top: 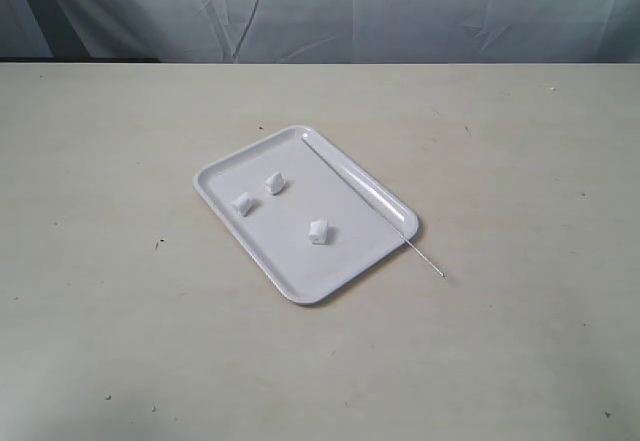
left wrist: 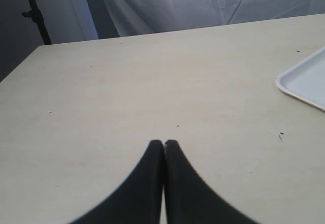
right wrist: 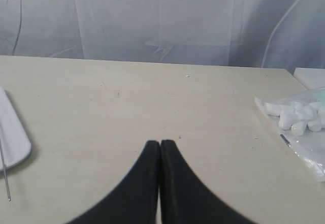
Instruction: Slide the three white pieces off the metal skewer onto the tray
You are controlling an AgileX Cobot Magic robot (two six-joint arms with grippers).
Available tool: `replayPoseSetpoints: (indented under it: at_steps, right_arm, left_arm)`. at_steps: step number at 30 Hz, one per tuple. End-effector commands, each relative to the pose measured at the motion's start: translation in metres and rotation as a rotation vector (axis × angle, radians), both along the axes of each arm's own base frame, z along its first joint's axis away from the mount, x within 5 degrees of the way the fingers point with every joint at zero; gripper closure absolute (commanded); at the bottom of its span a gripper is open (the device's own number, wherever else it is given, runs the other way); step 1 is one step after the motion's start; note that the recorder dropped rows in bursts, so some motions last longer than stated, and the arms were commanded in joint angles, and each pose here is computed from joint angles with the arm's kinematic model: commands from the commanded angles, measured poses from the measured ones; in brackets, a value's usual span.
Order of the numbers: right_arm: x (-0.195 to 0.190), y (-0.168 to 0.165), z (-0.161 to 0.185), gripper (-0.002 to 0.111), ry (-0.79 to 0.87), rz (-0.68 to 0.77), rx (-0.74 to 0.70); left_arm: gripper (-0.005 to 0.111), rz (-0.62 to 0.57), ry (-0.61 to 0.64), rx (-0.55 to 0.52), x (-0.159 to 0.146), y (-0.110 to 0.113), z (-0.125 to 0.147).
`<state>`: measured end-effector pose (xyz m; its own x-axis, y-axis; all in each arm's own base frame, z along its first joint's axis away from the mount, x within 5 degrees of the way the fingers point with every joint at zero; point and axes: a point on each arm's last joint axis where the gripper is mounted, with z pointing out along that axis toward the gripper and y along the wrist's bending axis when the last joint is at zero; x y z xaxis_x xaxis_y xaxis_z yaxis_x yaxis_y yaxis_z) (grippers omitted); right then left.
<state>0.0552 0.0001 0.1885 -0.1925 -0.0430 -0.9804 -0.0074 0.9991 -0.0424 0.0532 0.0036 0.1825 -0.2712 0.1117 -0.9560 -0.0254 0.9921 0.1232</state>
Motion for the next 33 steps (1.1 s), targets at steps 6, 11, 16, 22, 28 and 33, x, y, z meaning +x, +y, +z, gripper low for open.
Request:
replayPoseSetpoints:
  at_steps: [6,11,16,22,28,33]
  right_arm:
    - [-0.0005,-0.0006,-0.0008,0.109,0.0,-0.005,-0.02]
    - [-0.0005,-0.0006,-0.0008,0.109,0.0,-0.005,-0.018]
    - [-0.0005,-0.0006,-0.0008,0.109,0.0,-0.005,-0.018]
    - [-0.0005,0.0,-0.0008,0.109,0.0,-0.003,0.006]
    - [-0.0003,-0.0002,-0.0001,0.109,-0.008,-0.004,-0.005]
    - [-0.0004,-0.0001,-0.0004,0.109,-0.004,-0.003,0.0]
  left_arm:
    - [0.107,0.002,-0.002,-0.007,-0.0002,0.0,-0.0013]
    - [0.107,0.002,-0.002,-0.007,-0.0002,0.0,-0.0013]
    - [0.107,0.002,-0.002,-0.005,-0.0002,0.0,-0.0013]
    - [0.107,0.002,-0.002,-0.005,-0.0002,0.0,-0.0013]
    - [0.107,0.002,-0.002,-0.005,-0.0002,0.0,-0.0013]
    - [0.107,0.002,-0.002,-0.005,-0.0002,0.0,-0.0013]
